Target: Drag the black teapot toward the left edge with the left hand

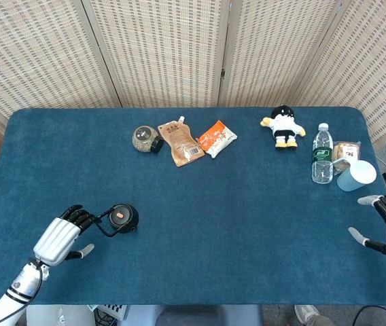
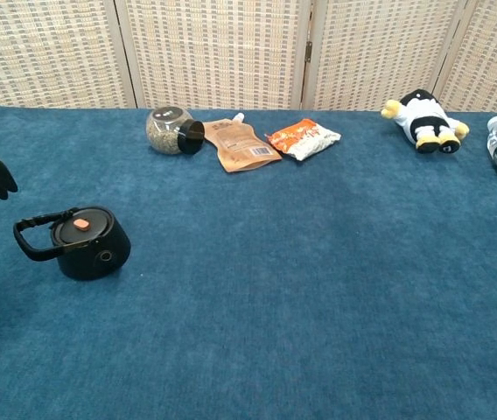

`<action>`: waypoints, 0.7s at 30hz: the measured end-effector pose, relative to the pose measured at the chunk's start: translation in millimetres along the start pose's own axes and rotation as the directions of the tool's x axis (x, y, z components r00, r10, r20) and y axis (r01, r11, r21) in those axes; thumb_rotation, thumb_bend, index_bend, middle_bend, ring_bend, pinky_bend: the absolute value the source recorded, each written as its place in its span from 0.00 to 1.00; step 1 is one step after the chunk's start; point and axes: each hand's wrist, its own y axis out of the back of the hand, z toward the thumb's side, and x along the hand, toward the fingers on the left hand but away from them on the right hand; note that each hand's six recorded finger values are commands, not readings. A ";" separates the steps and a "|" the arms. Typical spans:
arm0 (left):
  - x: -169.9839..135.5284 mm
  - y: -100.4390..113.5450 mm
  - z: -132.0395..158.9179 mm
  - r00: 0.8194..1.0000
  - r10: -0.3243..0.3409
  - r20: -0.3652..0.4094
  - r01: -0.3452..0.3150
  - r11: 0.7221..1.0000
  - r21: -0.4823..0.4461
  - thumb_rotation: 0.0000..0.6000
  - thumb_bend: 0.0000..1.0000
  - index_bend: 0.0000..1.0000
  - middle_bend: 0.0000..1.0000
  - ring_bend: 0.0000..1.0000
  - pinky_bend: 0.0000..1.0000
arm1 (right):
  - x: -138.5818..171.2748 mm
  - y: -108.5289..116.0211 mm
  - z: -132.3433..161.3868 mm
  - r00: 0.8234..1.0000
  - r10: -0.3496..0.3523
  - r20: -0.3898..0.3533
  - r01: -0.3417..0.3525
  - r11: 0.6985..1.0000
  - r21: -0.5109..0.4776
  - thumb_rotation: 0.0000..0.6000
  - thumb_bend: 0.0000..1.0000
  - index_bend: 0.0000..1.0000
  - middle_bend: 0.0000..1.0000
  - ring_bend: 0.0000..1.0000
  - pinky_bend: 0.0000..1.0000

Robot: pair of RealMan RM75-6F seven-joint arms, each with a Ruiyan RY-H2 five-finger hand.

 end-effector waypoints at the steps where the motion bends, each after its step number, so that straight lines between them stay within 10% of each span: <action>1: 2.7 -1.2 1.2 1.000 -0.008 0.011 0.008 1.000 0.015 1.00 0.21 0.31 0.35 0.26 0.14 | 0.2 -0.3 0.0 1.000 0.001 0.001 -0.001 1.000 0.001 1.00 0.15 0.36 0.37 0.29 0.31; 21: 31.8 -21.7 14.7 0.989 -0.094 0.116 0.078 0.988 0.136 1.00 0.21 0.35 0.34 0.26 0.06 | -0.1 -6.6 0.4 1.000 0.028 0.010 -0.029 1.000 0.007 1.00 0.15 0.36 0.37 0.28 0.22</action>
